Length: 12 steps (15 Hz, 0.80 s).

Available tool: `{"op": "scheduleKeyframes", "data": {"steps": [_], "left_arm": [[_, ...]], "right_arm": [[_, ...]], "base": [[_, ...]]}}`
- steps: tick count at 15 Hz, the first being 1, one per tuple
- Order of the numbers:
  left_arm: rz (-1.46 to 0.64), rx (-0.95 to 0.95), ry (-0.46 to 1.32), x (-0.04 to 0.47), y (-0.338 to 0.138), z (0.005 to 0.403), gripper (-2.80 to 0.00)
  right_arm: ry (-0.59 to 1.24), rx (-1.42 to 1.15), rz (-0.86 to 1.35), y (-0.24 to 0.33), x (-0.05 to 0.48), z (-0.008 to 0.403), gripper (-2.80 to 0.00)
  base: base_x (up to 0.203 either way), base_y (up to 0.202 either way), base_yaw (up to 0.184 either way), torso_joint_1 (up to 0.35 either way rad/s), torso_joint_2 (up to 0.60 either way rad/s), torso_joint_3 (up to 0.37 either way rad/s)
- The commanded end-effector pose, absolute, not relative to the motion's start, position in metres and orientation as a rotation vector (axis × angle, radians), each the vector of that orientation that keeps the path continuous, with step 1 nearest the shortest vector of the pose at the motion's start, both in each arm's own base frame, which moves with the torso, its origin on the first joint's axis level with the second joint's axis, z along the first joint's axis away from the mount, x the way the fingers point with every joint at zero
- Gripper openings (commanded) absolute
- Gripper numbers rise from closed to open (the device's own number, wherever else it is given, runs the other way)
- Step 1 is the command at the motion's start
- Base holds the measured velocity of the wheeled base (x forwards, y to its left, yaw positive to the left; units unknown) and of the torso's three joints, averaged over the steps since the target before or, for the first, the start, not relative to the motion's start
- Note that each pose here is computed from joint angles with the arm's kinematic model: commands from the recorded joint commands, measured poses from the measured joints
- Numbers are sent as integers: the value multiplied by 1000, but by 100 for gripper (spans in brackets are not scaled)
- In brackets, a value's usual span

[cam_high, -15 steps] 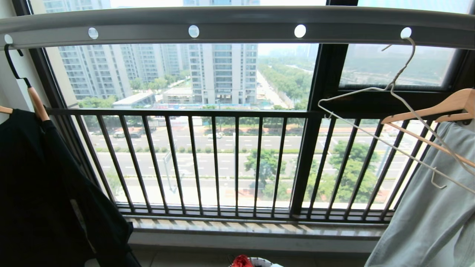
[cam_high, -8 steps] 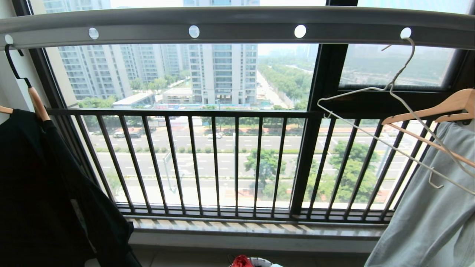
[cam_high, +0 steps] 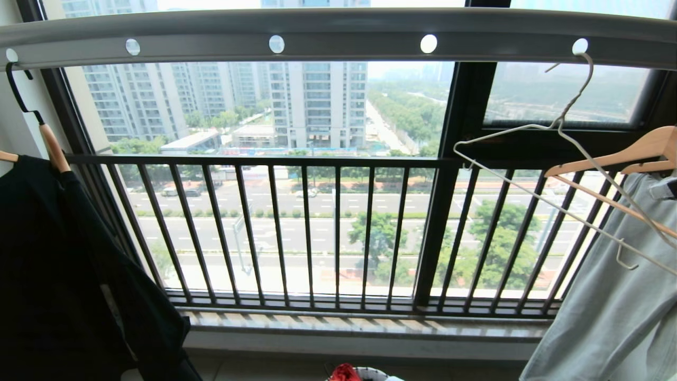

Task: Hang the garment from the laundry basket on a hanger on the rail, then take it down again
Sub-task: Pick up the clothes rack on the clothesline

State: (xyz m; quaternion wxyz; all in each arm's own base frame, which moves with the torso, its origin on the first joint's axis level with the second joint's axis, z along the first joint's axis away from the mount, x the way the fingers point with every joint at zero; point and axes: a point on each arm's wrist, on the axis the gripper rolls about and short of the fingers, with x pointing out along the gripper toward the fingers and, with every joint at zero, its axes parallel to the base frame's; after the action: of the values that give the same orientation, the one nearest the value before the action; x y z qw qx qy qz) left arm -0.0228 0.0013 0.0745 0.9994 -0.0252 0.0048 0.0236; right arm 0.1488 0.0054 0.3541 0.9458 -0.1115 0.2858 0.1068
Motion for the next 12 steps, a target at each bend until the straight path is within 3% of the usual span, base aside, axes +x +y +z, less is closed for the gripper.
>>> {"op": "scheduleKeyframes", "data": {"steps": [1,12], "left_arm": [[48,-50,11,-23,1,74,-280],[48,-50,11,-23,1,74,-280]], "right_arm": [[609,-228,220,6,168,349,0],[671,-211,197,0,221,328,0]], "base": [[0,0,0,0,0,0],[0,0,0,0,0,0]]}}
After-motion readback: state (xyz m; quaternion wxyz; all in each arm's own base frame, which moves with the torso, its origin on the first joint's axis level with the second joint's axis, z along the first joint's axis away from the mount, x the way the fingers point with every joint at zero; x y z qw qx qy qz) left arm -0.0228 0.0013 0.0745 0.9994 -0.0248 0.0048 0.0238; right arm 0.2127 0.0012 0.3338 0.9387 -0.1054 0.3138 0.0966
